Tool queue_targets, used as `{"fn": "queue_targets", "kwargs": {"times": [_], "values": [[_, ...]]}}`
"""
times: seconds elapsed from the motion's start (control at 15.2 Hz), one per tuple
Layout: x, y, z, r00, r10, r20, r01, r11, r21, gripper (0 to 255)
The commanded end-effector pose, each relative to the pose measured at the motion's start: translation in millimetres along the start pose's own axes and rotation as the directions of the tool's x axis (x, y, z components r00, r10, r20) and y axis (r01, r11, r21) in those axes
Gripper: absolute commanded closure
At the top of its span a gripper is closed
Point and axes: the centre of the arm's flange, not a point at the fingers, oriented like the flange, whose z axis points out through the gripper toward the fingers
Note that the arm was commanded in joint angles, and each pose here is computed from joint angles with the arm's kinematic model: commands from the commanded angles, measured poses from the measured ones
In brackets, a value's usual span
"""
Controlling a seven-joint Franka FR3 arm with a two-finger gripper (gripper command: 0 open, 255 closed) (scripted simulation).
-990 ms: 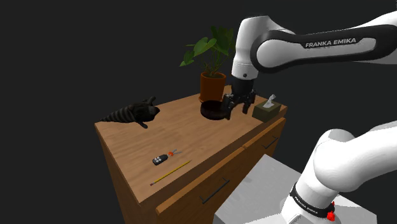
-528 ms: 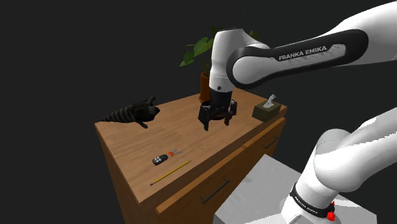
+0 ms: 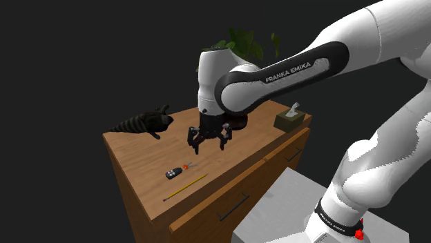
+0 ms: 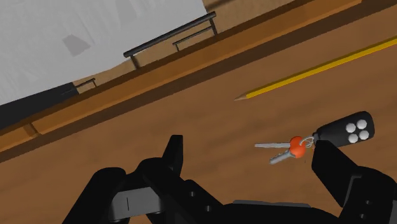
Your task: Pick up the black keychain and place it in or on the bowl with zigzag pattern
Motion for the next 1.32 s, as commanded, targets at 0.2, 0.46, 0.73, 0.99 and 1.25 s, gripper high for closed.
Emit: {"fn": "queue_targets", "kwargs": {"times": [0.2, 0.46, 0.73, 0.99, 1.25], "values": [[8, -61, 27, 0.997, 0.078, 0.0, -0.078, 0.997, 0.009, 0], [17, -108, 48, 0.991, 0.137, 0.0, -0.137, 0.99, 0.014, 0], [21, -127, 67, 0.987, 0.162, 0.0, -0.162, 0.987, 0.017, 0], [21, -127, 88, 0.987, 0.162, 0.0, -0.162, 0.987, 0.017, 0], [21, -127, 96, 0.987, 0.162, 0.0, -0.162, 0.987, 0.017, 0]]}}
